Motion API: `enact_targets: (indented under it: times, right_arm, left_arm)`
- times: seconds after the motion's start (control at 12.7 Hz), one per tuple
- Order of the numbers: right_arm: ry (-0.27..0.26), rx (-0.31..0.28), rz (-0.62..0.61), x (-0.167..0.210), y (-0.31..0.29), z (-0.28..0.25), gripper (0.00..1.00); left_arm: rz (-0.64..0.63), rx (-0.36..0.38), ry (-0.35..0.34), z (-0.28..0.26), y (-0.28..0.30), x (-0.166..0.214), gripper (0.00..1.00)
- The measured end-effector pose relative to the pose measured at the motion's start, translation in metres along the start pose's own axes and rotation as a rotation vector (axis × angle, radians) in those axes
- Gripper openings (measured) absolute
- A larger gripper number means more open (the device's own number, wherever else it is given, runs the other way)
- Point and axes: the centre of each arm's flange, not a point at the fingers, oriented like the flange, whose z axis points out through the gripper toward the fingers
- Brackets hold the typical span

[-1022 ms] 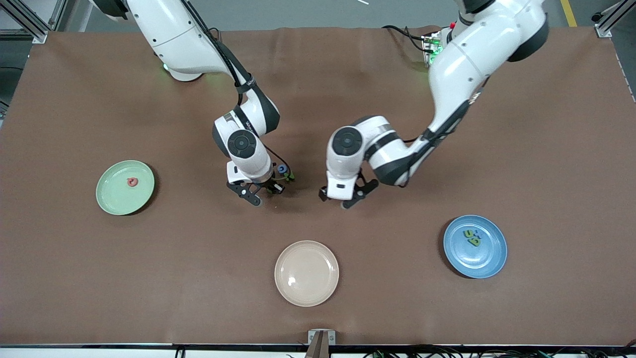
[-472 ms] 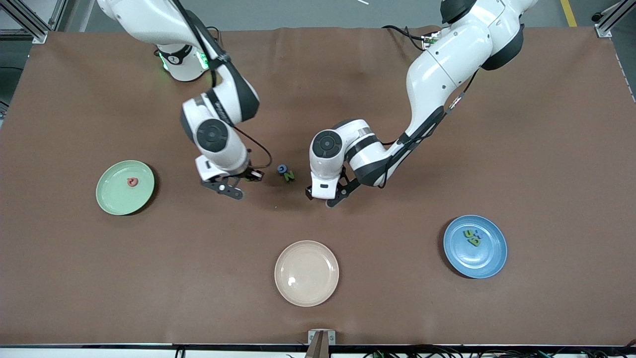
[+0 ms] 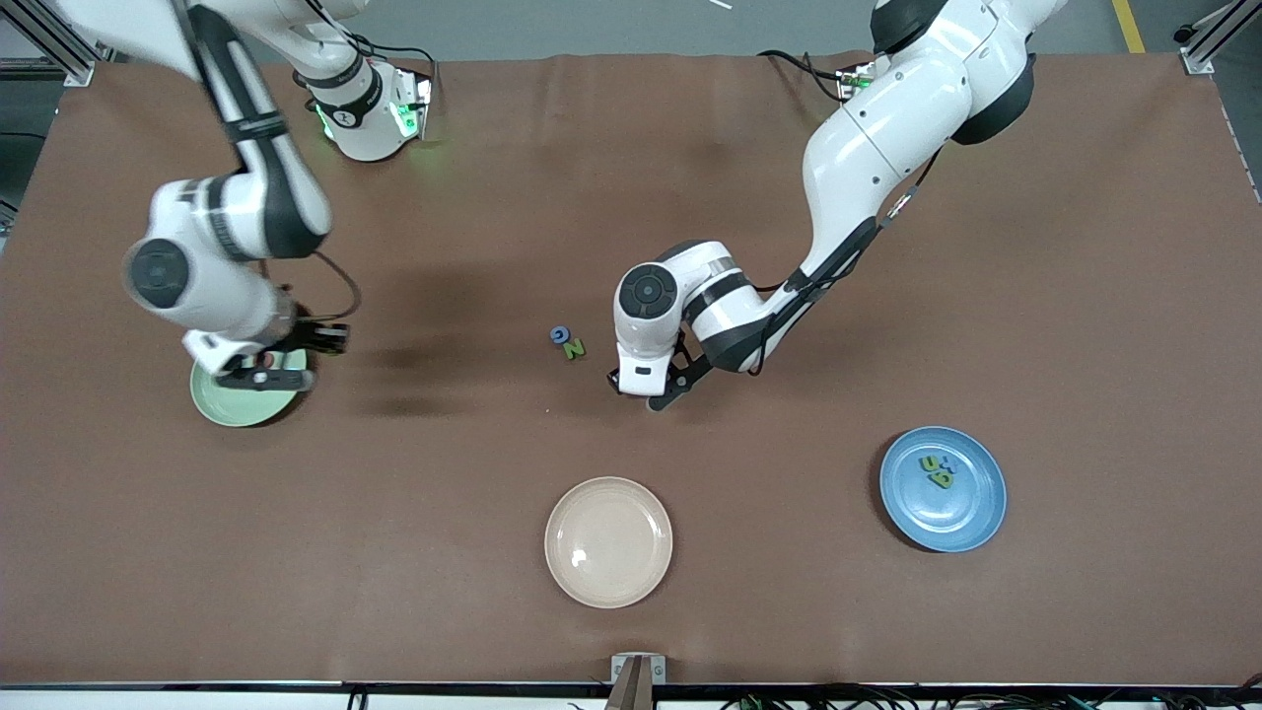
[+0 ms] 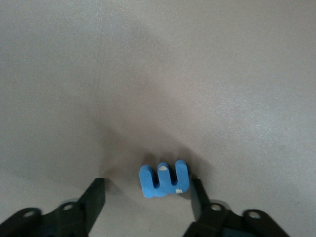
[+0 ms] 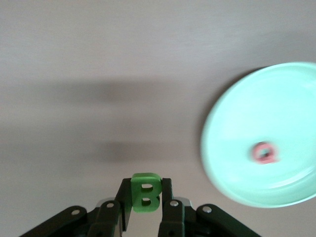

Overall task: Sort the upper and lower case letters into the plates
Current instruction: 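Place the B in the green plate with the right gripper and release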

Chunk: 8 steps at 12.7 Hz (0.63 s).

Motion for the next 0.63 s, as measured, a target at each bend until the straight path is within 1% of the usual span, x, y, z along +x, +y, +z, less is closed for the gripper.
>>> enact_targets:
  times: [0.08, 0.16, 0.24, 0.31, 0.47, 0.63]
  right_arm:
    - [0.004, 0.008, -0.039, -0.003, 0.034, 0.004, 0.28]
    - [0.008, 0.013, -0.071, -0.005, 0.056, 0.01, 0.28]
    - [0.018, 0.014, -0.109, -0.005, 0.073, 0.019, 0.28]
    - [0.035, 0.011, -0.147, -0.004, 0.087, 0.031, 0.28]
    - [0.059, 0.003, -0.187, -0.001, 0.105, 0.062, 0.28]
    - [0.062, 0.003, -0.196, 0.004, 0.106, 0.09, 0.28]
  left_arm:
    - [-0.002, -0.004, 0.0, -0.001, 0.001, 0.001, 0.66]
    - [-0.003, -0.004, 0.001, -0.002, 0.001, 0.002, 0.66]
    - [-0.006, -0.006, 0.001, -0.002, 0.001, 0.004, 0.59]
    - [-0.008, -0.006, 0.001, -0.003, 0.001, 0.005, 0.59]
    - [-0.011, -0.013, 0.002, -0.005, 0.003, 0.007, 0.41]
    - [-0.023, -0.019, 0.003, -0.008, 0.004, 0.015, 0.41]
